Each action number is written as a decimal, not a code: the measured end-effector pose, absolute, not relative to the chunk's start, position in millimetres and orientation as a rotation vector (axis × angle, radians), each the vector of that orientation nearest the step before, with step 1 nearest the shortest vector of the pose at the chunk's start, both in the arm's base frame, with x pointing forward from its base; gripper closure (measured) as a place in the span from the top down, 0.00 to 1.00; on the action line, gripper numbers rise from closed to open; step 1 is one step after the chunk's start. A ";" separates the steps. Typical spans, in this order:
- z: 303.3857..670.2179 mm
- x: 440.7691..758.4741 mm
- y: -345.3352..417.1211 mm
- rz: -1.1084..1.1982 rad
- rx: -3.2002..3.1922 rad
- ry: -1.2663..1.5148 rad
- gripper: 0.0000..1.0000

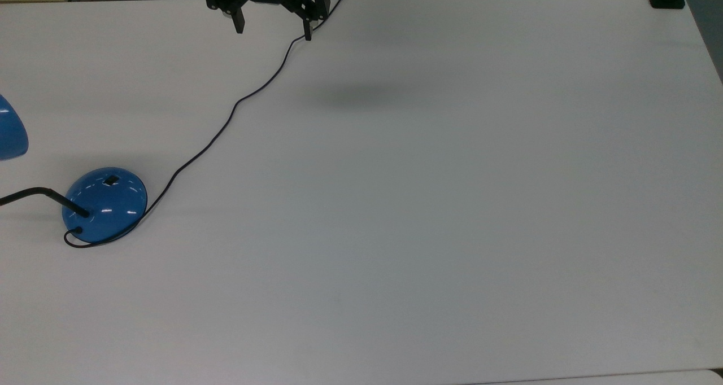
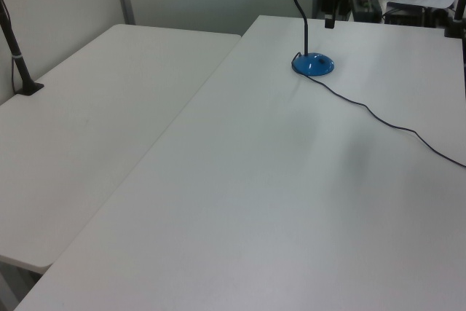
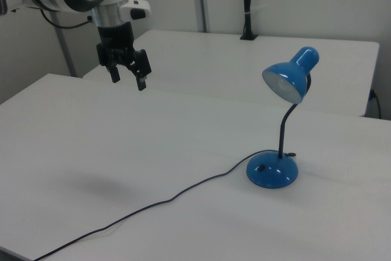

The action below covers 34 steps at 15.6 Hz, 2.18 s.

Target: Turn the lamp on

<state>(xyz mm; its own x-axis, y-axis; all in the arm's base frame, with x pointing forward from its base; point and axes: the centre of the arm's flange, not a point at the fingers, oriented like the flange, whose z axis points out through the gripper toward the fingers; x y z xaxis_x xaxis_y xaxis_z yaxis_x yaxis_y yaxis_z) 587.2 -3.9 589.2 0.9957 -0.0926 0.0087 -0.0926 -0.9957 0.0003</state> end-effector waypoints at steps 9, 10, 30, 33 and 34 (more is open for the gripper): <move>589.2 587.2 -3.9 0.014 3.137 -0.146 1.00; 589.2 587.2 -3.9 0.014 3.137 -0.146 1.00; 589.3 587.2 -4.1 0.014 3.138 -0.088 0.01; 589.3 587.2 -4.1 0.014 3.138 -0.087 0.01; 589.2 587.2 -4.1 0.014 3.138 -0.087 0.01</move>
